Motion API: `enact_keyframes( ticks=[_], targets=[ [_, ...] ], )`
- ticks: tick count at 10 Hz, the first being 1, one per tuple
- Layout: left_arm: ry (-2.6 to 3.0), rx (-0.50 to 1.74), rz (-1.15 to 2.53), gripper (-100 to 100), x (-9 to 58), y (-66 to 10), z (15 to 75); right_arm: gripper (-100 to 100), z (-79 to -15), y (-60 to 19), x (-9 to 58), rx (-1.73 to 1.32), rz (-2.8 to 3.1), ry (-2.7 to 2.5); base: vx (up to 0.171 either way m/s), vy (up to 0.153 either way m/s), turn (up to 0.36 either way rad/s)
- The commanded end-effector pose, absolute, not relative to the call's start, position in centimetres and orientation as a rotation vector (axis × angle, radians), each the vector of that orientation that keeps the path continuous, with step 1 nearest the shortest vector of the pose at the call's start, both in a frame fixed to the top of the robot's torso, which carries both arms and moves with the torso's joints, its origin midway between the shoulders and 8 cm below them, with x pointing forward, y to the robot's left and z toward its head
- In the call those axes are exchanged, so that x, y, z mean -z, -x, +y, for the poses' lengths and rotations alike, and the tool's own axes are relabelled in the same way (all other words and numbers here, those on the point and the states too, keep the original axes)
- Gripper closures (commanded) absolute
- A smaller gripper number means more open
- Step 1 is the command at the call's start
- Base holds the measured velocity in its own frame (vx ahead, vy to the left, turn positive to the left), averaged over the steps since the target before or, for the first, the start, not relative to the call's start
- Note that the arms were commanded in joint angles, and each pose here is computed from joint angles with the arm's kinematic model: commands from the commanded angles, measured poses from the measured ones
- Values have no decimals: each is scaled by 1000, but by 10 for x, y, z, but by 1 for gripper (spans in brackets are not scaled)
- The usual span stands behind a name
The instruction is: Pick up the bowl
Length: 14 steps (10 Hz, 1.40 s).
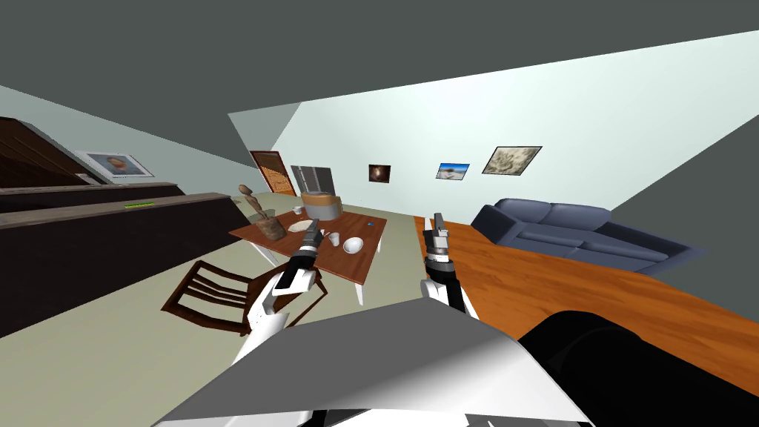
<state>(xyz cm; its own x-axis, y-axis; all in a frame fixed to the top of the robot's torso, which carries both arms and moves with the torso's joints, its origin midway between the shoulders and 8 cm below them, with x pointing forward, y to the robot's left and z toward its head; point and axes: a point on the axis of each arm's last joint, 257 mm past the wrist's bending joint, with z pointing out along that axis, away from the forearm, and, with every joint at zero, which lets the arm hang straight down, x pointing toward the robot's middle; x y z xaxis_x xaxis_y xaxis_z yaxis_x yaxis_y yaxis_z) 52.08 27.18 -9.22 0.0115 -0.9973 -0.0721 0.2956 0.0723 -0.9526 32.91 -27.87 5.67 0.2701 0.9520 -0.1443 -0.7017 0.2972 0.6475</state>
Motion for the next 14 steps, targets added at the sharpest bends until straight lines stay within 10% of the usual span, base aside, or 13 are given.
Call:
enact_keyframes(
  ticks=[1, 14],
  targets=[
    [984, 1281, 1053, -100, 104, -538, 269, 0, -279, -329, -57, -1183, 575, -516, -19, 51, -72],
    [1318, 1198, 1277, -100, 197, -601, 246, 0, -279, -329, -57, -1183, 575, -516, -8, 45, -59]
  ],
)
